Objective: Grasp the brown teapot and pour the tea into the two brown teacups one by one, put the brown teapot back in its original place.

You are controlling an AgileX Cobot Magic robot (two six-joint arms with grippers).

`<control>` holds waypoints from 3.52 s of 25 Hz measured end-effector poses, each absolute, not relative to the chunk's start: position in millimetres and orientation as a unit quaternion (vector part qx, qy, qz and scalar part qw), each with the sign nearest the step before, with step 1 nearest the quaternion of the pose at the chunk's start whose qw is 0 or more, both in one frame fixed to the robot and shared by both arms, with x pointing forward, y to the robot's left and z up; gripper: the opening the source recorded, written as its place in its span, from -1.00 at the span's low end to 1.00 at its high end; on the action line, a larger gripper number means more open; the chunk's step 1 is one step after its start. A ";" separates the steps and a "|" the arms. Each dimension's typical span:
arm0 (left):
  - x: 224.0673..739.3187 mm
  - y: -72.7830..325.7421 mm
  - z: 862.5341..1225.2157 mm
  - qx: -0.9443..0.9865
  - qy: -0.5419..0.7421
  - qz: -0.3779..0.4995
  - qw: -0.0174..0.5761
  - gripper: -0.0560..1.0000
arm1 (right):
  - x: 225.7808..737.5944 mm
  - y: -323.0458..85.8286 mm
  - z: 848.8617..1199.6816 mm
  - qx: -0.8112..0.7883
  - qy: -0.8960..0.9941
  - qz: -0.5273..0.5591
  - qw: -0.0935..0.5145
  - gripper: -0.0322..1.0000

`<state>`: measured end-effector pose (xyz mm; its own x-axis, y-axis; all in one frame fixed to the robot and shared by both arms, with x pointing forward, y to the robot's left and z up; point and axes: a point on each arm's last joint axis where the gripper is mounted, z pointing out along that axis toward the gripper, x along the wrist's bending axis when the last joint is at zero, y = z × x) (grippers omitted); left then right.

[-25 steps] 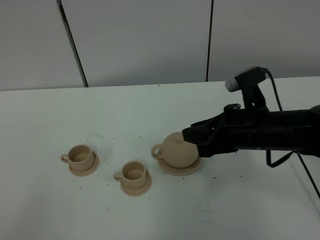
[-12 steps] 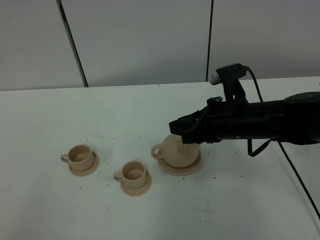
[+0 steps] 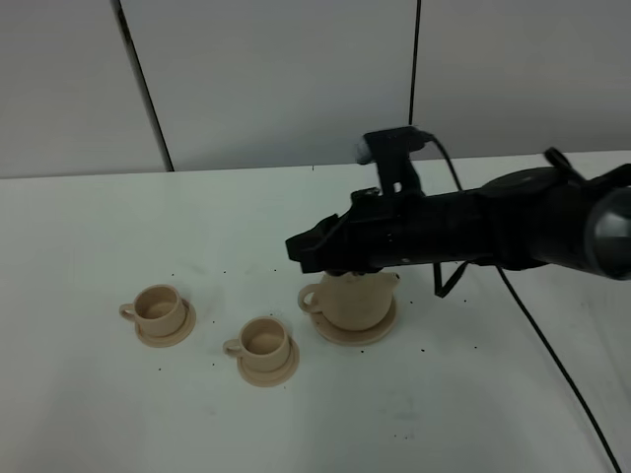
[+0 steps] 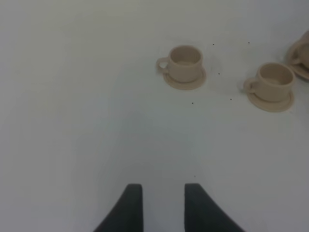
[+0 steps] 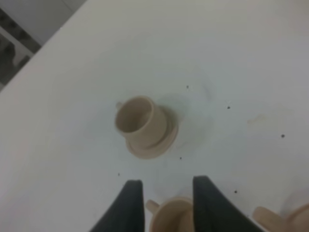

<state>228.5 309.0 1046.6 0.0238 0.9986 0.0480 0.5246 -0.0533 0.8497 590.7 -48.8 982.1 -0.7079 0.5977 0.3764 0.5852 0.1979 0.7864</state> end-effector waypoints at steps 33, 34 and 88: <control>228.5 309.1 1046.6 0.633 0.601 0.356 0.333 -0.36 | 644.1 11.1 953.2 0.425 0.818 0.388 -0.022 -0.46; 228.5 309.1 1046.6 0.633 0.601 0.356 0.333 -0.36 | 645.0 11.3 951.2 0.428 0.819 0.382 -0.023 -0.46; 228.5 309.2 1046.6 0.633 0.601 0.356 0.333 -0.36 | 639.5 38.2 942.7 0.368 0.890 0.266 0.042 -0.46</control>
